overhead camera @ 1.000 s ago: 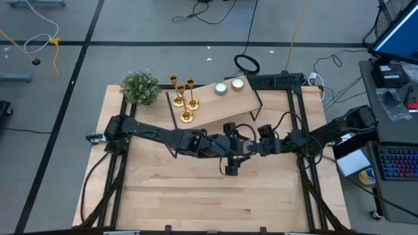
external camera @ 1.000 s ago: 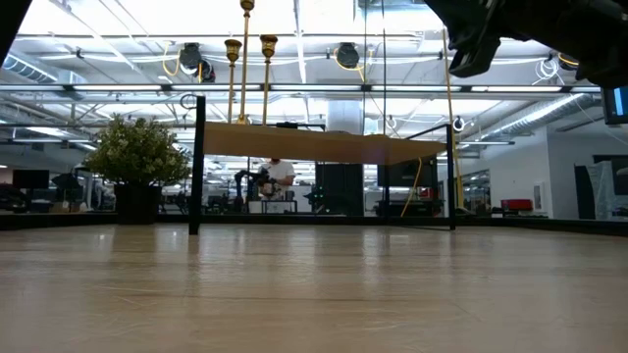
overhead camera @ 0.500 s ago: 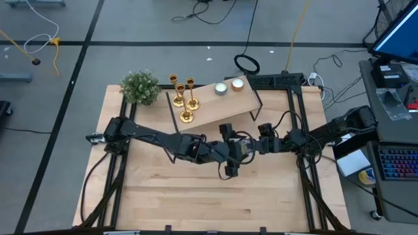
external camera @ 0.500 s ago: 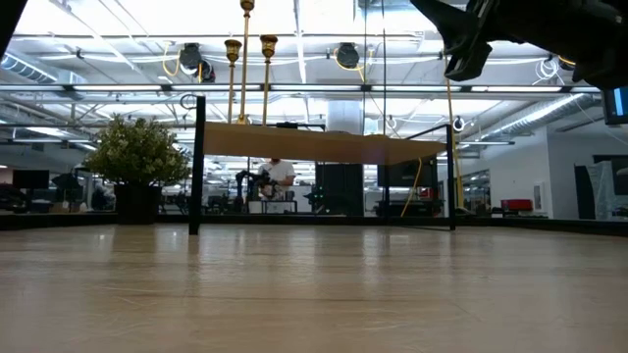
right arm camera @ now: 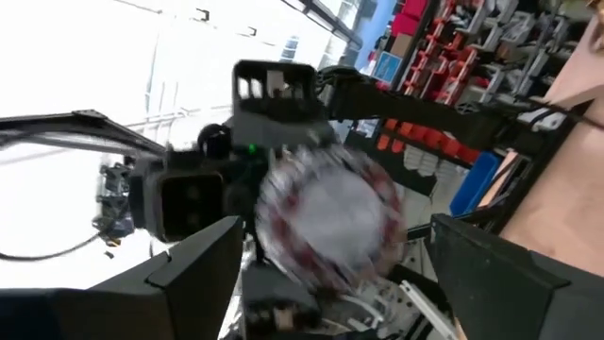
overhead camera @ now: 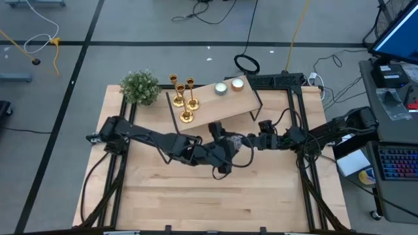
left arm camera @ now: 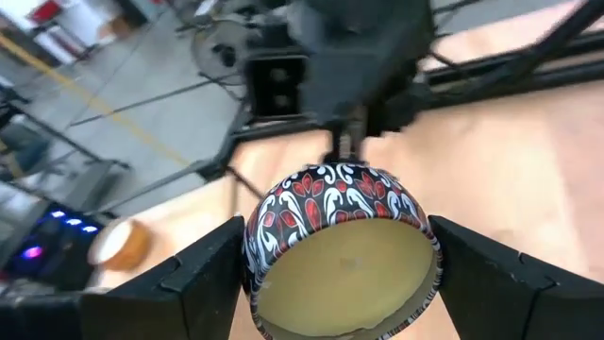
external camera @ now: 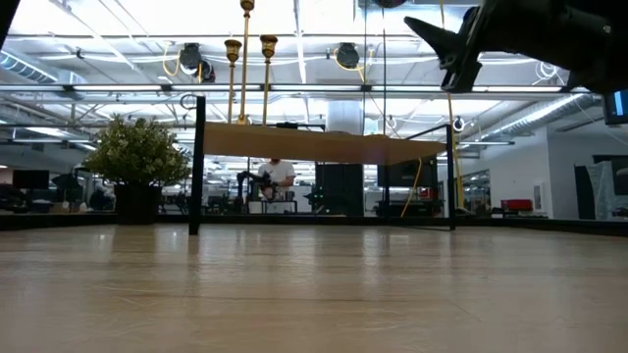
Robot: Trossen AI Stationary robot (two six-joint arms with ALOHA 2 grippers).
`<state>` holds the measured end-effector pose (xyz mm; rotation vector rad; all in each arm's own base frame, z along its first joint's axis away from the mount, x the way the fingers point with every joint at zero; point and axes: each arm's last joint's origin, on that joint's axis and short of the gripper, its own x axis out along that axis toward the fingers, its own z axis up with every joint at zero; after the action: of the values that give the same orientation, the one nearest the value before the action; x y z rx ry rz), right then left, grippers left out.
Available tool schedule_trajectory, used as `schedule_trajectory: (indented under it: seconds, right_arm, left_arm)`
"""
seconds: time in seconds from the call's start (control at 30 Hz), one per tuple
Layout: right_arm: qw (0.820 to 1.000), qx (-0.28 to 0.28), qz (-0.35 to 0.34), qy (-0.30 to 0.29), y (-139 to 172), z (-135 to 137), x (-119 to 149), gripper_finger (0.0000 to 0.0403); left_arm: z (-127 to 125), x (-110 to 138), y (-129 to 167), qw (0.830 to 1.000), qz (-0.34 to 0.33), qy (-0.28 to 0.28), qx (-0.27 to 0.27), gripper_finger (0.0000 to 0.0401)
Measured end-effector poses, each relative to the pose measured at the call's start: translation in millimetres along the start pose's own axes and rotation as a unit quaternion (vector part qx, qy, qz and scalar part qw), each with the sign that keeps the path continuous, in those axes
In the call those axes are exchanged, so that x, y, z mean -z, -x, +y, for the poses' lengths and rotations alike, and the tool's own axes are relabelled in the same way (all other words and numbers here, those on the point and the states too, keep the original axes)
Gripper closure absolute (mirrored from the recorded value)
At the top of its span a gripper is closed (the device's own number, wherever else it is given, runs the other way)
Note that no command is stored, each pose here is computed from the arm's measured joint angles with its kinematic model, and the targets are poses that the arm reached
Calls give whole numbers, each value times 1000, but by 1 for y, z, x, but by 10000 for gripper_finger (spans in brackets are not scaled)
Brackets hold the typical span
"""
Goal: Pick & Place candle stick holders
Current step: Put the black scented candle on the shelf
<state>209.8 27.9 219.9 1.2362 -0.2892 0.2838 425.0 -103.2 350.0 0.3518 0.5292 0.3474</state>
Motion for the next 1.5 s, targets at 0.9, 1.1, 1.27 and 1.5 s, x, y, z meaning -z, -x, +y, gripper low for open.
schedule_trajectory:
  seconds: [0.9, 1.1, 1.27, 1.5]
  right_arm:
    - [992, -2, -102, 78, 62, -6, -8, 85]
    - [992, -2, -101, 78, 62, -6, -8, 85]
    - [992, -2, -100, 80, 62, -6, -8, 85]
    - [990, 0, -109, 85, 62, -7, -11, 85]
  left_arm:
    - [91, 16, -53, 995, 38, 69, -58, 108]
    - [89, 16, -52, 990, 36, 117, -67, 106]
    - [83, 15, -49, 986, 35, 153, -64, 109]
    - [64, 18, -40, 981, 59, 179, -52, 103]
